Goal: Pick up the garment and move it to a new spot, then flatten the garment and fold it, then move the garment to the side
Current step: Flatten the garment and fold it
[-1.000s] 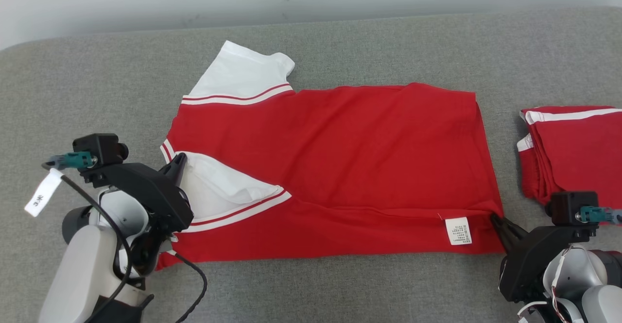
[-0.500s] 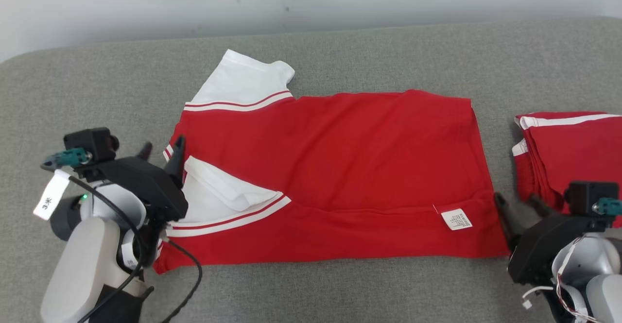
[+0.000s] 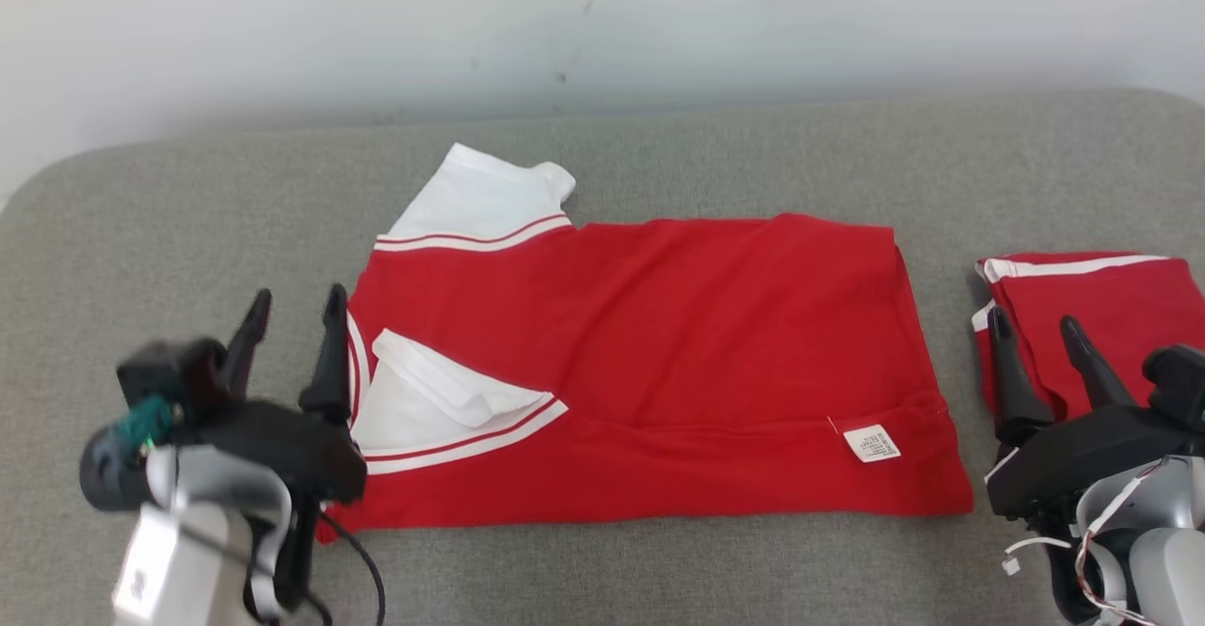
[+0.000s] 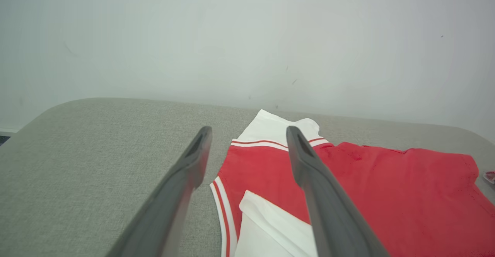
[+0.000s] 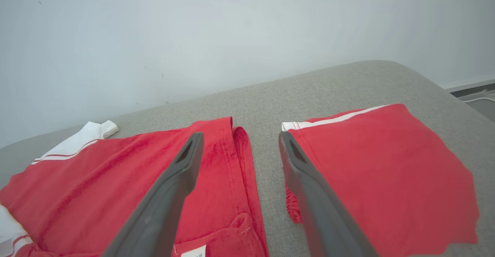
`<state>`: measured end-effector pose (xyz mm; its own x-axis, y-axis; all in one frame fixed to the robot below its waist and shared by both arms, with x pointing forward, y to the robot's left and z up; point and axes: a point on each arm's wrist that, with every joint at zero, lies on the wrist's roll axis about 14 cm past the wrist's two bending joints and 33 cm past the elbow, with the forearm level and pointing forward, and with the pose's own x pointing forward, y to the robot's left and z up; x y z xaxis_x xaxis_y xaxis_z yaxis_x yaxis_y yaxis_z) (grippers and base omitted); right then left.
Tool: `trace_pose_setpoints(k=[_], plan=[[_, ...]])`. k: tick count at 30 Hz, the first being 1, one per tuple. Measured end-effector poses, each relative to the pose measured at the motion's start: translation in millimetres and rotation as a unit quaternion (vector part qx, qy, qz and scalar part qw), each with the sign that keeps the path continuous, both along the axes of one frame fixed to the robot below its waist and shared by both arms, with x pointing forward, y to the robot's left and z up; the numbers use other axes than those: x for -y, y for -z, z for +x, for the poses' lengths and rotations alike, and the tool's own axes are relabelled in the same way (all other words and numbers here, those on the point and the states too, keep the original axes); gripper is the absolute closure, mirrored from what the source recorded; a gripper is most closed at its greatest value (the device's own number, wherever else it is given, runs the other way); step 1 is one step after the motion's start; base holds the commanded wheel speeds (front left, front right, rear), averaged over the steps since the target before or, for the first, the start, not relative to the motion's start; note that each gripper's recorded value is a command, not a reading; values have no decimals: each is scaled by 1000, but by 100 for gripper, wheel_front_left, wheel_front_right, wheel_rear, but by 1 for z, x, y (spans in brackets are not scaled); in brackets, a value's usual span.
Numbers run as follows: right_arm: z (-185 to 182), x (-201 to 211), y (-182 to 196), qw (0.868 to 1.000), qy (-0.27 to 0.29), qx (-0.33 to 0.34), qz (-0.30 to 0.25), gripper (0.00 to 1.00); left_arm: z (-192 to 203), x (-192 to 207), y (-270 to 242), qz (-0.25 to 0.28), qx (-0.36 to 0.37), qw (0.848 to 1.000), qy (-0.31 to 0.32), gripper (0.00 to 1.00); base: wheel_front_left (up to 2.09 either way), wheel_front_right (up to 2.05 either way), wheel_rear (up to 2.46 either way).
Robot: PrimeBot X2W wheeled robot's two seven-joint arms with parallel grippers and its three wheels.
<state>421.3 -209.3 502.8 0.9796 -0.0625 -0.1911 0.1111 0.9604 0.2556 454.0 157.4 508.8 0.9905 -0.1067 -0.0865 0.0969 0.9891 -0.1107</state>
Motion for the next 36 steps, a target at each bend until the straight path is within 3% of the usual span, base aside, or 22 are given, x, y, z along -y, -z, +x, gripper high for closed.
trace_pose_setpoints(k=[10,16,30,36], plan=[[-18,-5,-36,995,19,100,8,0,-68,-3,7,-12,44,999,-16,0,0,0,0],[-31,-11,-41,992,13,124,-13,0,-100,-19,14,-16,44,998,-52,0,0,0,0],[-33,-16,-43,989,8,147,-18,0,-104,-14,-7,-29,78,996,-45,0,0,0,0],[-34,-20,-43,988,0,152,-17,0,-107,-6,25,-25,5,1000,-13,0,0,0,0]])
